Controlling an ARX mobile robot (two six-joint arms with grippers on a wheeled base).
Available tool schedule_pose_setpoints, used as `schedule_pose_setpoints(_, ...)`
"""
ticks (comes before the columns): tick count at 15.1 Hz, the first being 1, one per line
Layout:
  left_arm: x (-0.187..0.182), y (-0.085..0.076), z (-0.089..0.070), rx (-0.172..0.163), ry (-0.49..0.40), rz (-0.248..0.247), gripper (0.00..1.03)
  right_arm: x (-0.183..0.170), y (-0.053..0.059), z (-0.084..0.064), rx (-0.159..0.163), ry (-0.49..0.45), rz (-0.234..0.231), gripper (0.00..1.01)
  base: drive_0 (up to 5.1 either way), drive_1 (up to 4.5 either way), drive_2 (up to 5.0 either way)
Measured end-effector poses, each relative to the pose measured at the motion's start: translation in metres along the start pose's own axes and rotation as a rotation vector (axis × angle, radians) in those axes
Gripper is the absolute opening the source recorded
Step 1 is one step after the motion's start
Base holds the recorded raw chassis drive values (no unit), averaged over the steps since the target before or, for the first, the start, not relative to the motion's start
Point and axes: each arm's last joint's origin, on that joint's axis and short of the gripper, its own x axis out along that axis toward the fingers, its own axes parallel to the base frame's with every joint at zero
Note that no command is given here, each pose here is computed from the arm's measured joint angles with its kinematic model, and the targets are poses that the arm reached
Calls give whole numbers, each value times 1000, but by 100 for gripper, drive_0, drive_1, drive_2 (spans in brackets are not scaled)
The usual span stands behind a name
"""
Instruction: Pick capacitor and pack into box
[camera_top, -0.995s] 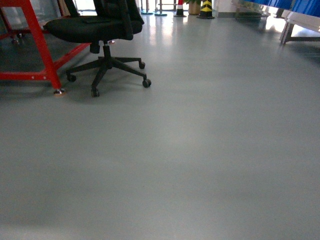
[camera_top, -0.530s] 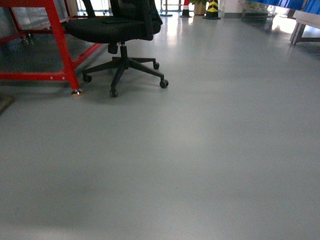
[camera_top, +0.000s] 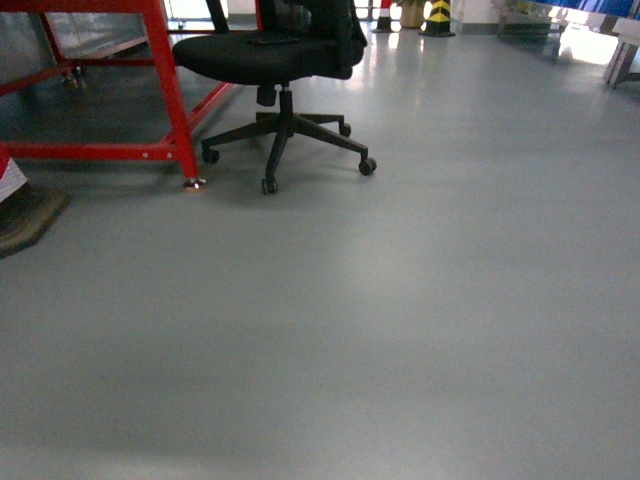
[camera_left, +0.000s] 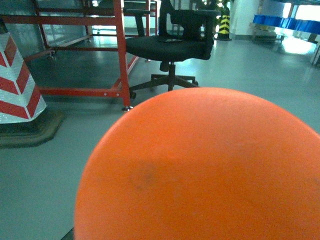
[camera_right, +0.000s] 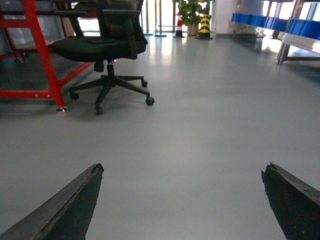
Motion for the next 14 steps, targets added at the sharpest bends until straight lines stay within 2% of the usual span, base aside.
schedule_pose_setpoints(14, 0, 0, 0, 0, -3, 1, 44, 0, 0, 0, 0, 4, 0, 98, -506, 240, 240)
